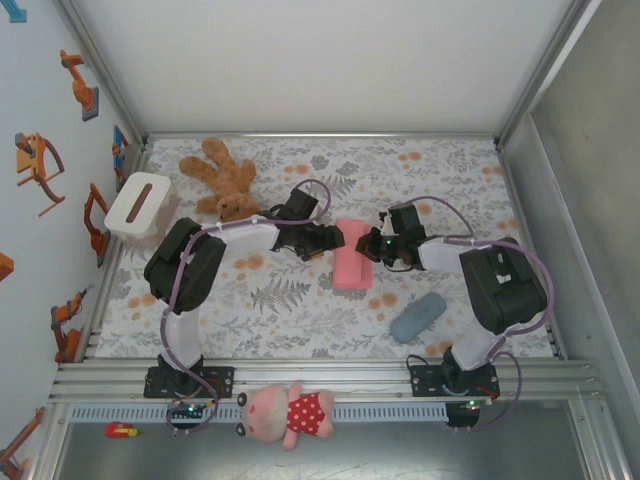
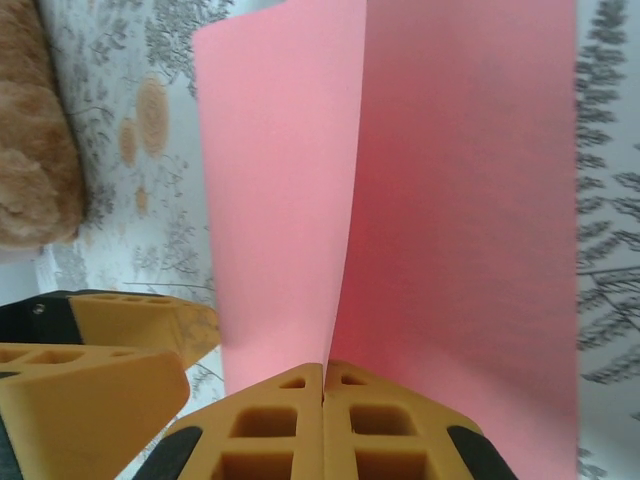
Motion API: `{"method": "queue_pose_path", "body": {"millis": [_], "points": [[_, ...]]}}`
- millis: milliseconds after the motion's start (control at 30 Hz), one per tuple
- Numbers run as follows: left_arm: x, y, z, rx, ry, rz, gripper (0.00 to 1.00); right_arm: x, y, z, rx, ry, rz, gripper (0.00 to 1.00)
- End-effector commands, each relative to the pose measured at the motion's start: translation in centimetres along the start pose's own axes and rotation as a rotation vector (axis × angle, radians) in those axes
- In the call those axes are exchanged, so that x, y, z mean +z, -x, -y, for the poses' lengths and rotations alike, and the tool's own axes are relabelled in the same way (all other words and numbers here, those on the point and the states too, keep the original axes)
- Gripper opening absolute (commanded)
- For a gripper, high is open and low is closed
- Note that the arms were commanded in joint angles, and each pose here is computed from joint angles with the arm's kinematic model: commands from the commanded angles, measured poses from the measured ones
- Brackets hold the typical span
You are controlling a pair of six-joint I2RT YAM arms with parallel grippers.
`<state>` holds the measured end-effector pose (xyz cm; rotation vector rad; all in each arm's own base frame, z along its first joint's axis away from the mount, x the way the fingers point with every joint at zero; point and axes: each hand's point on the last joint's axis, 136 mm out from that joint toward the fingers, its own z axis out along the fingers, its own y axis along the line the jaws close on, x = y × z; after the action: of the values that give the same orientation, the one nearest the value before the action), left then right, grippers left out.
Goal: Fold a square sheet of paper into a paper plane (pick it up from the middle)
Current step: First fold in half a square sheet of paper at the center of the table.
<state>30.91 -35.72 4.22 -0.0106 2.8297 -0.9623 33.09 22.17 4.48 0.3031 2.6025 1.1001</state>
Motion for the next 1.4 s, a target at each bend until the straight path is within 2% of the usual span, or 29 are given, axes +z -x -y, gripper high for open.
{"method": "queue_pose_path", "body": {"millis": [0,300,467,767,1000,1167,1367], "points": [[0.7,-0.6,-0.5,-0.002,0.070,-0.013,0.66,-0.4,0.5,0.5,-0.034,-0.037,0.009,0.00],[2.0,-0.8,-0.7,-0.022,0.150,-0.002,0.57,-0.4,0.4,1.2,-0.074,-0.063,-0.010,0.00],[3.2,-1.3,-1.3,-0.038,0.199,-0.039,0.52,-0.4,0.9,1.3,-0.085,-0.056,-0.007,0.00],[4.0,-2.3,-3.1,-0.044,0.331,-0.085,0.50,-0.6,1.3,1.6,-0.094,-0.087,-0.015,0.00],[5.0,-3.2,-5.2,-0.037,0.451,-0.129,0.50,-3.5,3.0,3.9,-0.072,-0.214,0.070,0.19],[5.7,-3.8,-6.8,-0.034,0.521,-0.154,0.49,-5.9,4.3,5.4,-0.042,-0.258,0.131,0.21],[6.2,-4.2,-8.1,-0.037,0.582,-0.175,0.46,-6.2,4.6,4.6,-0.043,-0.218,0.136,0.21]]}}
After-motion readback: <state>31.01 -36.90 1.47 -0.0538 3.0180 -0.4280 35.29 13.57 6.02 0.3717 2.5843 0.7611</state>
